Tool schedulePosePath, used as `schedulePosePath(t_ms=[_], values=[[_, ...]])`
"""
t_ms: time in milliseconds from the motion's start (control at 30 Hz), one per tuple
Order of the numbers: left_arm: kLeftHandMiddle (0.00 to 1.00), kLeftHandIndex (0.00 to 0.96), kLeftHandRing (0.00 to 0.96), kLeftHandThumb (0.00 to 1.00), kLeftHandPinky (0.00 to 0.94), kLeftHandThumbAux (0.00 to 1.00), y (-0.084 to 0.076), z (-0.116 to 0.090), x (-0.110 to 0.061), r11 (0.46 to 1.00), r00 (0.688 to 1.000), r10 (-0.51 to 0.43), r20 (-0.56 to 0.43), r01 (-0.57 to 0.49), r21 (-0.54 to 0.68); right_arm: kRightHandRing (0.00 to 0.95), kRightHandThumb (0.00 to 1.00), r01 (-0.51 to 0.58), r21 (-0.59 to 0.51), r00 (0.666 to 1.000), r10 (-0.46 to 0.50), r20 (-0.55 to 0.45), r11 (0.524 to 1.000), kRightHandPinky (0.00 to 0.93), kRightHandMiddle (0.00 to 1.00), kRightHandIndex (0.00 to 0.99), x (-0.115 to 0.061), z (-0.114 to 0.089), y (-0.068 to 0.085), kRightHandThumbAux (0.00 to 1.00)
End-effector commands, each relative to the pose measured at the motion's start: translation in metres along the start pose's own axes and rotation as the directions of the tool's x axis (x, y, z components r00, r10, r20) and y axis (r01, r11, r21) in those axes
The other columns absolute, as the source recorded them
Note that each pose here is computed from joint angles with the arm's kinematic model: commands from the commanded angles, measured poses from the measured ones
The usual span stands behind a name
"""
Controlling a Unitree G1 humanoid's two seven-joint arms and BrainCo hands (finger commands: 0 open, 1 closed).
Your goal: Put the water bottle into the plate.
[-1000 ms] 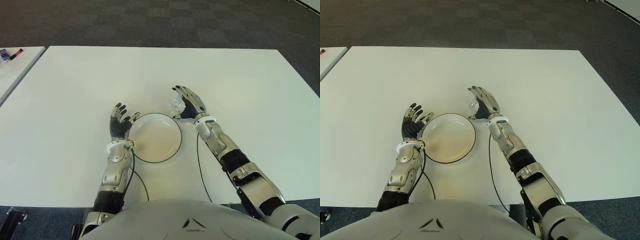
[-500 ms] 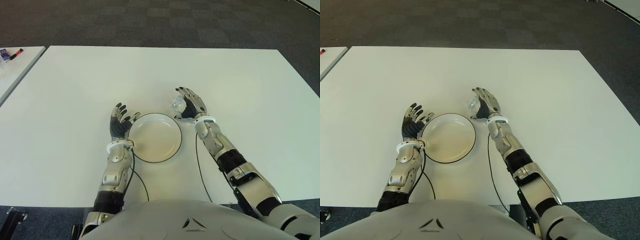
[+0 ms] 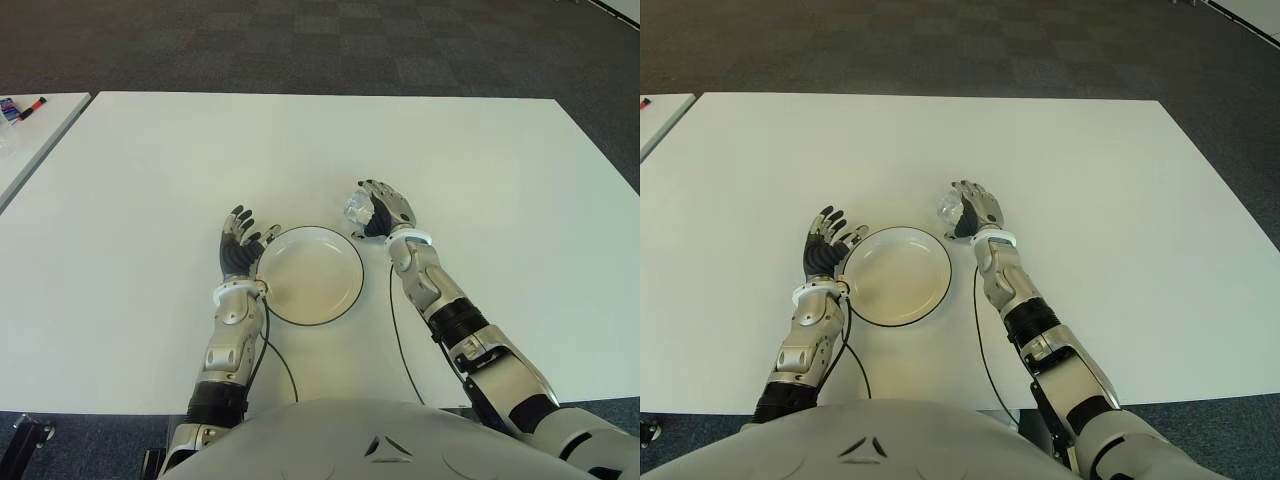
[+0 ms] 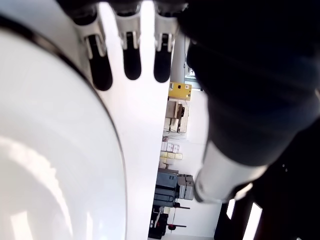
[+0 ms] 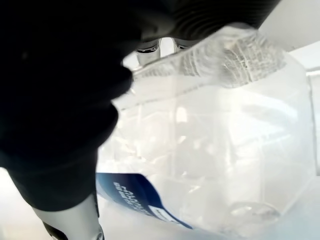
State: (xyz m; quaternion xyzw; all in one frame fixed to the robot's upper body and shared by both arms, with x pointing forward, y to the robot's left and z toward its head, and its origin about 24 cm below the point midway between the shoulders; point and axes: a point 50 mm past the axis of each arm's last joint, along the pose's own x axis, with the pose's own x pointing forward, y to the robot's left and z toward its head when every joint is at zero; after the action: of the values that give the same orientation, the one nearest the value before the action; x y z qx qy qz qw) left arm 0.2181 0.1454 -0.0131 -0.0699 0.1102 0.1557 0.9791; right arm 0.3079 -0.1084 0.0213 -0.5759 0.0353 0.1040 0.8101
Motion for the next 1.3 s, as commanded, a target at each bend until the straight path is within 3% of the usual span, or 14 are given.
schedulePosePath(t_ms=[33,333,800,1300], values=[[0.183,0.146,0.163,0.057,0.192,0.902,-0.0149,-0.0077,-0.0043,0.998,0.998,-0.006,-0.055,0.003,-0.058,0.000,0.935,-0.025,-0.014,1.000,0.025,-0.013,1.000,0.000,0.000,0.000,-0.0001,0.0035,-0.0003,0.852],[0.183,0.148,0.165,0.065,0.192,0.896,-0.0151,-0.0075,-0.0043,0.998,0.998,-0.007,-0.054,0.004,-0.059,0.000,0.842,-0.040,-0.011,0.999,0.040,-0.023,0.999,0.000,0.000,0.000,-0.0006,0.0062,-0.0025,0.860],[0.173,0.144,0.156,0.062,0.184,0.900,-0.0154,-0.0068,-0.0043,0.998,0.999,-0.015,-0.049,0.012,-0.061,0.000,0.989,-0.048,0.011,0.999,0.049,-0.022,0.999,0.000,0.000,0.000,-0.0011,0.0088,-0.0056,0.821],[0.176,0.148,0.162,0.058,0.196,0.903,-0.0161,-0.0065,-0.0041,0.998,0.999,-0.012,-0.046,0.009,-0.063,0.000,1.000,-0.040,0.021,0.999,0.040,-0.022,0.999,0.000,0.000,0.000,-0.0012,0.0101,-0.0071,0.836]])
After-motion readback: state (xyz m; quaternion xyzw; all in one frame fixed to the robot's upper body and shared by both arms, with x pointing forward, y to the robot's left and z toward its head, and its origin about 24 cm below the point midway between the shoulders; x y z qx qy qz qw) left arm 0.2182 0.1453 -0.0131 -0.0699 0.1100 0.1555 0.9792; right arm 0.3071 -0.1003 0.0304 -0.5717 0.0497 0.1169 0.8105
